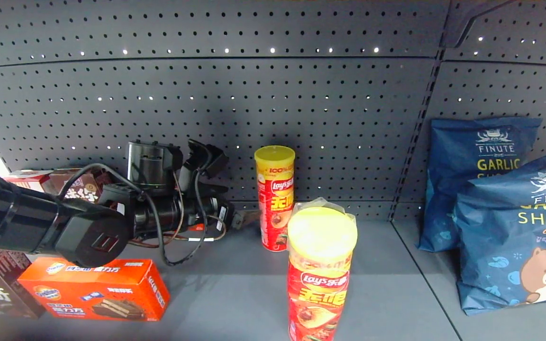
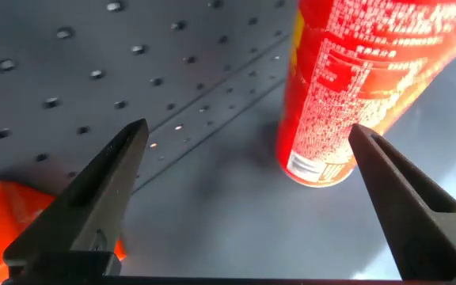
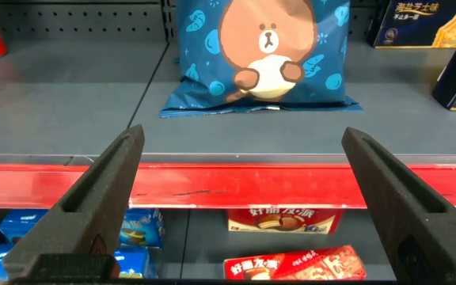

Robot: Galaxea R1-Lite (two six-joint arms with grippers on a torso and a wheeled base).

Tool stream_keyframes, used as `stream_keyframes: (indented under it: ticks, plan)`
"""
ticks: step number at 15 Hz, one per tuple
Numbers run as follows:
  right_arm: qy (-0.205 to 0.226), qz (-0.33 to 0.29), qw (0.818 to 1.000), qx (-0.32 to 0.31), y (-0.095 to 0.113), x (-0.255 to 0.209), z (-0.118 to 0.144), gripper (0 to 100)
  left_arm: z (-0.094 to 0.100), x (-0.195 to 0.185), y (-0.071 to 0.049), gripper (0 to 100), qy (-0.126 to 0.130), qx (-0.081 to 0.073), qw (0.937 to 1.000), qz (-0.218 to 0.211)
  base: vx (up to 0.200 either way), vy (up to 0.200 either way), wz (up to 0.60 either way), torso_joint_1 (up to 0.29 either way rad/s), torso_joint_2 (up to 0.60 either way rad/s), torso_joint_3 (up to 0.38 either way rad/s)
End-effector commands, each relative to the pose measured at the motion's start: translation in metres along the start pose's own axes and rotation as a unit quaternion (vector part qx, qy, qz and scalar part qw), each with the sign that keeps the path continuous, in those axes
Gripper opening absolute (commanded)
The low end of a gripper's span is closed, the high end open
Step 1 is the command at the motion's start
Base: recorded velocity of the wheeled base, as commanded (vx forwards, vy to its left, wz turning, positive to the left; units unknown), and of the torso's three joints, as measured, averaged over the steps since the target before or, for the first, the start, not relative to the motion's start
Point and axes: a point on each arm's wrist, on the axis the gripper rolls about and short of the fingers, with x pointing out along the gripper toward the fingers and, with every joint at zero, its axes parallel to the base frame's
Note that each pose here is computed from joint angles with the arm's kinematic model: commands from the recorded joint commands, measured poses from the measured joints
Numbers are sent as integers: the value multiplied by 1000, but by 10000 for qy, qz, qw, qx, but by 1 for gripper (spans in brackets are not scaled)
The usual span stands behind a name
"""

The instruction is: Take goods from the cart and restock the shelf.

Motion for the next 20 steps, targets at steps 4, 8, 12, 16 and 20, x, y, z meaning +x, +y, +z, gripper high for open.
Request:
stream_keyframes:
  ticks: [4,8,12,16,20]
  plan:
    - [-3,1,10000,-1,0,0,0,100,0,-1,9,100,-70,-15,9999,130,0,0,0,0,0,0]
    - [-3,1,10000,-1,0,0,0,100,-3,3,11,100,-18,34,9997,261,0,0,0,0,0,0]
    - [-3,1,10000,-1,0,0,0,100,8,-14,6,100,-185,444,9984,308,0,0,0,0,0,0]
    - [-3,1,10000,-1,0,0,0,100,0,-8,-3,100,-22,720,9972,176,0,0,0,0,0,0]
    - [-3,1,10000,-1,0,0,0,100,-8,6,-7,100,134,712,9973,84,0,0,0,0,0,0]
